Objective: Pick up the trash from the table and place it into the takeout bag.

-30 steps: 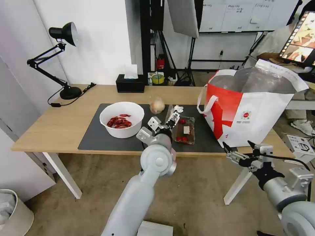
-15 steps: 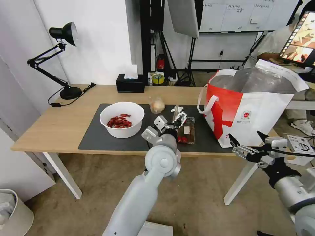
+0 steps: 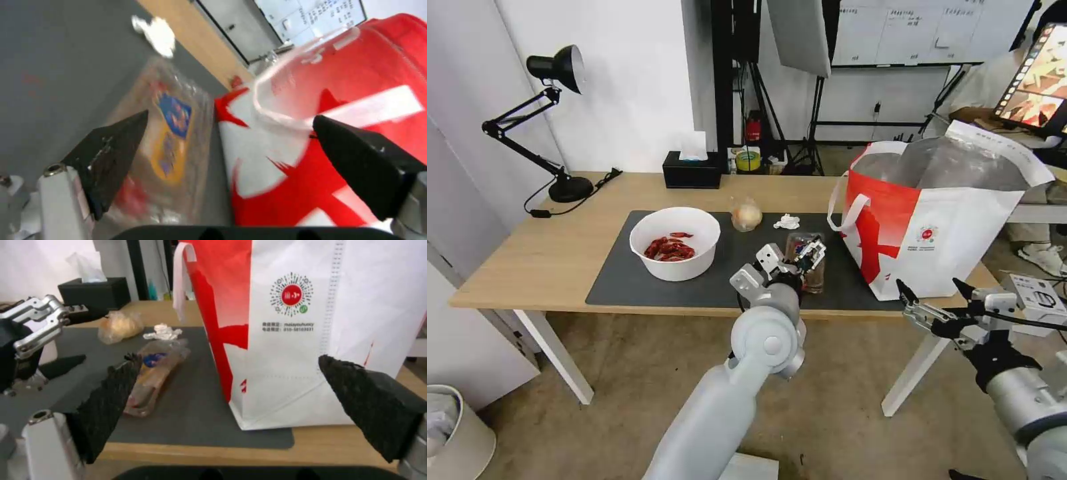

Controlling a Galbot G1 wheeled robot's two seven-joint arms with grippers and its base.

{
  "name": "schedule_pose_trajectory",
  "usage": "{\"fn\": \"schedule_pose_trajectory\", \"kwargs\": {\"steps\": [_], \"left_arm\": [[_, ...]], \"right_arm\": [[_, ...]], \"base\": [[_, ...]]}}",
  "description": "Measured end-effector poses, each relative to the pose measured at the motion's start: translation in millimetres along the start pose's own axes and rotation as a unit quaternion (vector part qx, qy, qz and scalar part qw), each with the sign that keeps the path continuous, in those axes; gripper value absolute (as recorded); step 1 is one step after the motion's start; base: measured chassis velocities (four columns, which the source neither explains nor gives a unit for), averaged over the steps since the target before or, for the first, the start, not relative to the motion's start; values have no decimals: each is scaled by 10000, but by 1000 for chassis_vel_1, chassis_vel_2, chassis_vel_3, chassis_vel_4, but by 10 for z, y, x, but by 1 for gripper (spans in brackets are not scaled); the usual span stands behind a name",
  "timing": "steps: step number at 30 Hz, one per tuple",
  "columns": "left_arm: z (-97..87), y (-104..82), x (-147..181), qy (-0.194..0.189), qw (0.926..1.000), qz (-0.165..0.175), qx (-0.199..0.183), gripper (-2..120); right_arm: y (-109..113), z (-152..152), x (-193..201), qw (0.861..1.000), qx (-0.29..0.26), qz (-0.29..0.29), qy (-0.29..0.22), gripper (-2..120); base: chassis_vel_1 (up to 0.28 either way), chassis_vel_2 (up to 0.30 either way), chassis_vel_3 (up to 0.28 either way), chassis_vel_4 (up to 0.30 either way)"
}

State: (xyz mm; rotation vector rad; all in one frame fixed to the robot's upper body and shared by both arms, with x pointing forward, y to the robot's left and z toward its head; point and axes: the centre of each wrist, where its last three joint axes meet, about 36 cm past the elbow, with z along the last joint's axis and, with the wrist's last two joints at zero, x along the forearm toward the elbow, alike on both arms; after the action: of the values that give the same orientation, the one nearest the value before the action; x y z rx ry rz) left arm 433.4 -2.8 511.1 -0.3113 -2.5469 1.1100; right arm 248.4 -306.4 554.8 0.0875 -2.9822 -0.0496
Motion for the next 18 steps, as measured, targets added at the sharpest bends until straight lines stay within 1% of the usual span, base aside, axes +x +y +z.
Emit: {"fn": "schedule_pose_trajectory", "kwargs": {"steps": [1, 2, 3, 4, 5, 6, 7, 8, 9, 10, 11, 12, 13, 14, 15, 16, 18], "left_arm": [[9, 49, -50, -123, 9996, -21, -272, 100], [28, 143, -122, -285, 9973, 5, -678, 100], [32, 267, -185, -415, 9928, 128, -1114, 100], [32, 267, -185, -415, 9928, 128, -1114, 100], [26, 359, -221, -478, 9885, 240, -1415, 100], [5, 491, -265, -536, 9808, 412, -1827, 95], [-42, 651, -316, -602, 9670, 641, -2391, 91], [-42, 651, -316, -602, 9670, 641, -2391, 91], [-90, 751, -348, -656, 9545, 793, -2799, 85], [-115, 799, -367, -691, 9464, 861, -3034, 80], [-155, 876, -398, -746, 9320, 992, -3404, 75], [-155, 876, -398, -746, 9320, 992, -3404, 75], [-192, 935, -421, -776, 9202, 1137, -3665, 70], [-253, 1006, -451, -775, 9039, 1387, -3972, 65], [-289, 1057, -476, -720, 8917, 1579, -4180, 61], [-289, 1057, -476, -720, 8917, 1579, -4180, 61], [-319, 1138, -513, -577, 8747, 1868, -4435, 52]], "right_arm": [[0, 1, 1, 10000, -4, 3, 0, 100], [0, 4, 1, 10000, -7, 4, 3, 100], [0, 5, 2, 10000, -8, 6, 3, 100], [0, 5, 2, 10000, -8, 6, 3, 100], [0, 7, 2, 10000, -9, 4, 1, 100], [0, 6, 2, 10000, -6, 3, -2, 100], [-1, 5, 1, 10000, 2, -2, -4, 100], [-1, 5, 1, 10000, 2, -2, -4, 100], [-2, 3, 0, 10000, 12, -9, -6, 100], [-2, 1, -2, 10000, 18, -14, -9, 100], [0, -1, -5, 10000, 20, -23, -14, 100], [0, -1, -5, 10000, 20, -23, -14, 100], [0, -3, -8, 10000, 18, -29, -18, 100], [3, -5, -11, 10000, 8, -42, -24, 100], [3, -2, -16, 10000, -18, -51, -44, 100], [3, -2, -16, 10000, -18, -51, -44, 100], [-25, 26, -47, 9998, -148, -51, -92, 100]], "base": [[0, 0, 0, 0], [0, 0, 0, 0], [0, 0, 0, 0], [0, 0, 0, 0], [0, 0, 0, 0], [0, 0, 0, 0], [0, 0, 0, 0], [0, 0, 0, 0], [0, 0, 0, 0], [0, 0, 0, 0], [0, 0, 0, 0], [0, 0, 0, 0], [0, 0, 0, 0], [0, 0, 0, 0], [0, 0, 0, 0], [0, 0, 0, 0], [0, 0, 0, 0]]}}
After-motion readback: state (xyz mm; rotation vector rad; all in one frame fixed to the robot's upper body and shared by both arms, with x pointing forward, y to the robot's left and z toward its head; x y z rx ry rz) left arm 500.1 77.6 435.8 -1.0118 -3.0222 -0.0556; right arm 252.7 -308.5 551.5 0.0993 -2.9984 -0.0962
